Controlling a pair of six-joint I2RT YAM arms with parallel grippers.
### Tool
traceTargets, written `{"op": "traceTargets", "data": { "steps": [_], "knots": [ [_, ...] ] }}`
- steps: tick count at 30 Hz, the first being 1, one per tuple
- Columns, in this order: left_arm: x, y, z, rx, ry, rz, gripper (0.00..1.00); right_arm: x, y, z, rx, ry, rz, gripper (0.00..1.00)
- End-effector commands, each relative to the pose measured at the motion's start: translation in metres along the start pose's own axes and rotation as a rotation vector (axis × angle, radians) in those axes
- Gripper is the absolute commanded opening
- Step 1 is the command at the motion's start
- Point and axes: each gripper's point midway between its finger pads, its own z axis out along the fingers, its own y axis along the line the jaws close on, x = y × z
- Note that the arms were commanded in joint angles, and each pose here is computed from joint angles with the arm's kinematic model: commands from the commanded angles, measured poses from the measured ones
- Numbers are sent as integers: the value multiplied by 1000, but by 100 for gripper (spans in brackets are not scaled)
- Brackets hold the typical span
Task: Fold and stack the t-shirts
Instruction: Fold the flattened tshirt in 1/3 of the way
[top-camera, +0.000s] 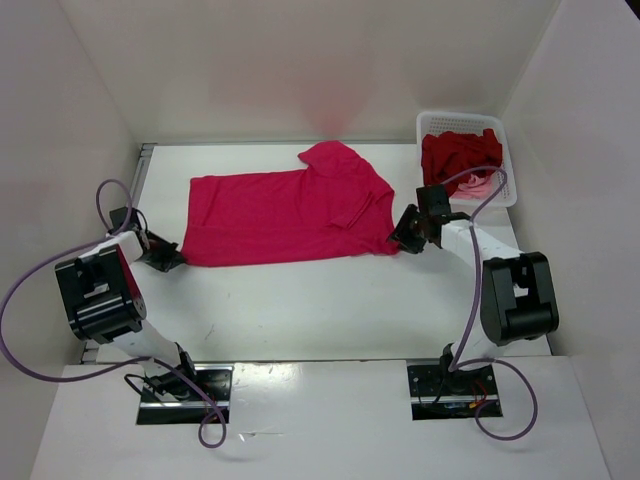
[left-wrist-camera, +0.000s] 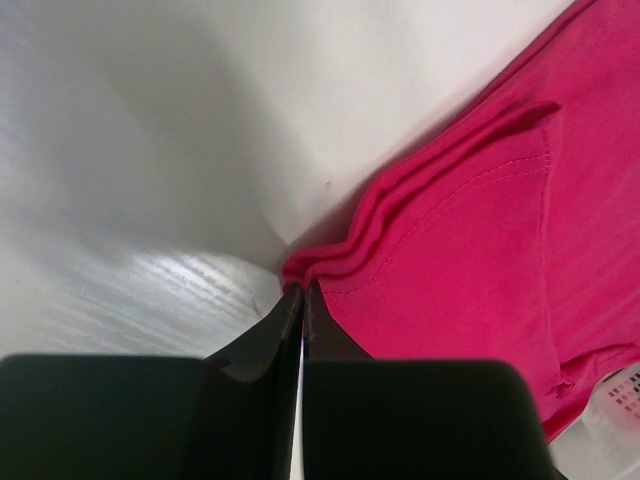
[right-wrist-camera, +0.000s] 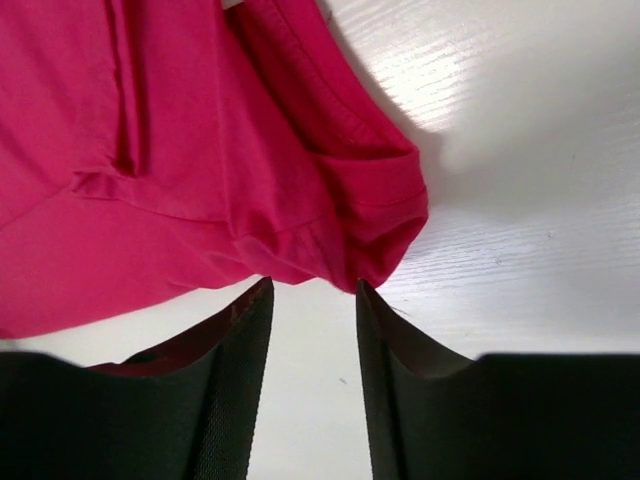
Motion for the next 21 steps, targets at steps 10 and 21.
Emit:
{"op": "traceTargets", "data": {
  "steps": [10,21],
  "knots": [
    [-21,-13,-3,14,-50,48,0,10,-3,22,38,59,-54,24],
    [-22,-12,-2,13,-51,57,0,2,4,20,53,27,-72,0]
  ]
}}
